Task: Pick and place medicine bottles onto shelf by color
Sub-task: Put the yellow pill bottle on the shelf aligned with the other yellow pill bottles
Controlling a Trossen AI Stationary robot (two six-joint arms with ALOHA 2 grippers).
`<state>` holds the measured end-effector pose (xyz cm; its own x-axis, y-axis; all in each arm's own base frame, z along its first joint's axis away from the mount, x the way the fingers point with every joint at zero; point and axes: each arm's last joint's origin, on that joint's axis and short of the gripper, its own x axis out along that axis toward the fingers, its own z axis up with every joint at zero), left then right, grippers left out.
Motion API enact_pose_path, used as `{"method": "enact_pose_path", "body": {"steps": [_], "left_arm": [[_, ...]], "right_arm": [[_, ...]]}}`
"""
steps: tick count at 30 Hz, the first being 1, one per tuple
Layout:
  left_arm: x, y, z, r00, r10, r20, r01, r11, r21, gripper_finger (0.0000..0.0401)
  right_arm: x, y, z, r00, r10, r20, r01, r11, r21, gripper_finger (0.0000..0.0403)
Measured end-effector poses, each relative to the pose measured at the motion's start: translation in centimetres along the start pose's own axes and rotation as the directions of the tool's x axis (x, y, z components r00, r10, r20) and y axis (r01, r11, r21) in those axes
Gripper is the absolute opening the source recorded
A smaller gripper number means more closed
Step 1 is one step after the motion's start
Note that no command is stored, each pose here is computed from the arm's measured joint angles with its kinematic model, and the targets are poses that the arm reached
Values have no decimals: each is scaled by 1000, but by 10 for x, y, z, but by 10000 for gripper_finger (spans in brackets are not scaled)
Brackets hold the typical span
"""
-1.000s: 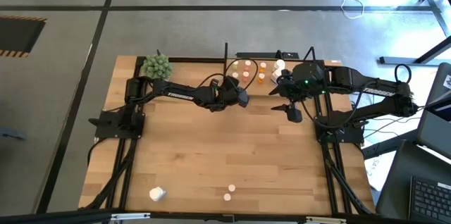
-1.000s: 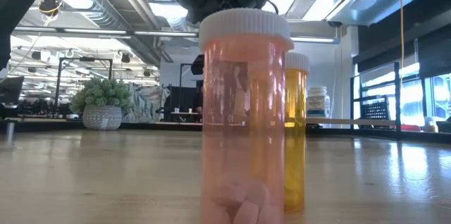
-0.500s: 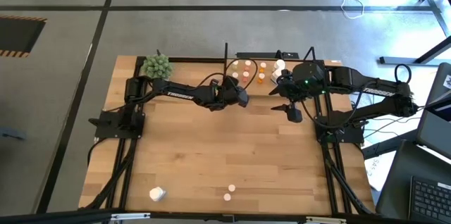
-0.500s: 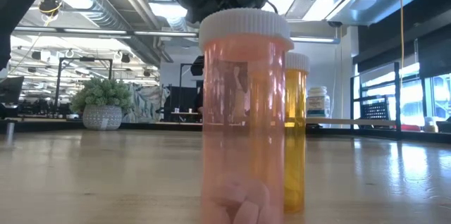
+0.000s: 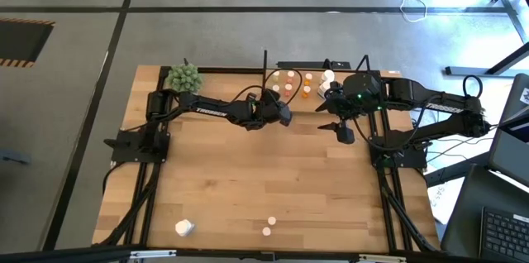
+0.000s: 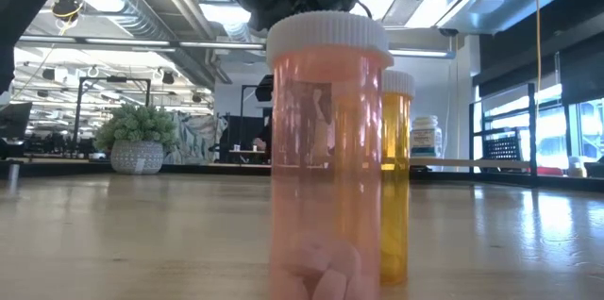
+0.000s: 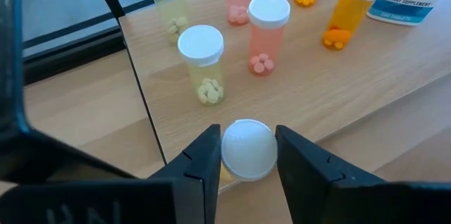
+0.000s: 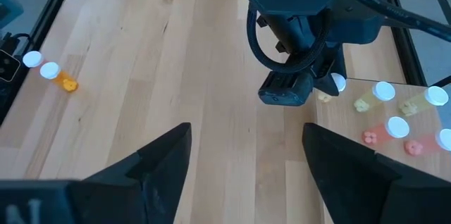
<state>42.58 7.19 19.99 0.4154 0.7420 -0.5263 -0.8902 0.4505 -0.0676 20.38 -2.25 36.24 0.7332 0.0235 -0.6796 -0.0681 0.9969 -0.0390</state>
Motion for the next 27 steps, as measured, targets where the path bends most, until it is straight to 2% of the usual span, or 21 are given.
{"method": "enact_pose_path", "body": {"steps": [17,27], "left_arm": [[0,0,0,1000,-1,2,1,1000,-4,126],[2,0,-2,1000,-1,-8,1,1000,2,160]], "right_arm": [[0,0,0,1000,0,0,0,1000,0,273],[0,0,0,1000,0,0,0,1000,0,273]]}}
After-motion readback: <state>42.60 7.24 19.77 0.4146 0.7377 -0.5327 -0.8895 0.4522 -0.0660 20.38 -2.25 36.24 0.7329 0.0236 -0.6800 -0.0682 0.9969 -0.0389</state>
